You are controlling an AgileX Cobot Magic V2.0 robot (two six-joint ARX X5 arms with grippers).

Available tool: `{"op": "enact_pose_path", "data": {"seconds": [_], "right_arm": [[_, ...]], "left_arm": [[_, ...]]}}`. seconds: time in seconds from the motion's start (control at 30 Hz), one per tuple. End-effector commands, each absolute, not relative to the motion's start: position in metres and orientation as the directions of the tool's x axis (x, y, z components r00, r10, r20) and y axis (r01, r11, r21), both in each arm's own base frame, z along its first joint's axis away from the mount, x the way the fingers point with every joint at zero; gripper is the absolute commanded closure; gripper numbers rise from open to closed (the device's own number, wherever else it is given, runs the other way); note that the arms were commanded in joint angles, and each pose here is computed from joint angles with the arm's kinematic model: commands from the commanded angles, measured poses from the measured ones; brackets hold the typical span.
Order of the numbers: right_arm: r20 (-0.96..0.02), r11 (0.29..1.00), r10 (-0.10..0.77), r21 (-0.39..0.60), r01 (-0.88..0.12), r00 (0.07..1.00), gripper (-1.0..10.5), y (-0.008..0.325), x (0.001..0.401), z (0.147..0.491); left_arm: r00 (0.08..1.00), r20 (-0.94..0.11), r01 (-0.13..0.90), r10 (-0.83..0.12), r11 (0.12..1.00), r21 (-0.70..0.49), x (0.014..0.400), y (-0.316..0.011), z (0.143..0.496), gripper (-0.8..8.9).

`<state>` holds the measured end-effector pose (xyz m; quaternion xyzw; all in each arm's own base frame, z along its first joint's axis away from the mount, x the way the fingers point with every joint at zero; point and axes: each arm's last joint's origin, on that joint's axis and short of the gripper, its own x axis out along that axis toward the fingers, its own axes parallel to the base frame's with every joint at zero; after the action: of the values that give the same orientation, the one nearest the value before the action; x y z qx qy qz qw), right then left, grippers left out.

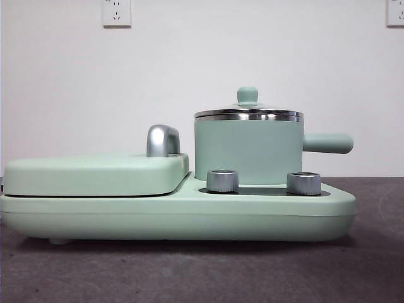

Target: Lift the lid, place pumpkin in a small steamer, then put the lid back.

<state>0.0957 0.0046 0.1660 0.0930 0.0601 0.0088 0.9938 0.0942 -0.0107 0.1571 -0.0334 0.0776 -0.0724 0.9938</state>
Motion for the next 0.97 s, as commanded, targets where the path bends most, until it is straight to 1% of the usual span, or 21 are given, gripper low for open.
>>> {"op": "enact_pose_path", "data": {"seconds": [0.03, 0.2, 0.37, 0.6, 0.97], "right_arm": [[-0.115, 0.987, 0.023, 0.162, -0.004, 0.993, 9.4, 0.0043, 0.0958, 0.16], [-0.165, 0.989, 0.019, 0.146, 0.006, 0.986, 9.4, 0.0042, 0.0958, 0.1504], [-0.164, 0.994, 0.02, 0.11, -0.002, 0.986, 9.4, 0.0042, 0.0958, 0.1505], [-0.146, 0.994, 0.023, 0.111, -0.006, 0.989, 9.4, 0.0043, 0.0961, 0.1522], [-0.146, 0.994, 0.022, 0.111, -0.006, 0.989, 9.4, 0.0043, 0.0961, 0.1522]], "left_arm": [[0.975, -0.169, 0.137, -0.147, 0.988, -0.069, 0.0951, -0.0107, 0.1503, 7.98], [0.975, -0.169, 0.137, -0.147, 0.988, -0.069, 0.0951, -0.0107, 0.1503, 7.98], [0.975, -0.169, 0.137, -0.147, 0.988, -0.069, 0.0951, -0.0107, 0.1503, 7.98], [0.975, -0.169, 0.137, -0.147, 0.988, -0.069, 0.0951, -0.0107, 0.1503, 7.98], [0.975, -0.169, 0.137, -0.147, 0.988, -0.069, 0.0951, -0.0107, 0.1503, 7.98]]}}
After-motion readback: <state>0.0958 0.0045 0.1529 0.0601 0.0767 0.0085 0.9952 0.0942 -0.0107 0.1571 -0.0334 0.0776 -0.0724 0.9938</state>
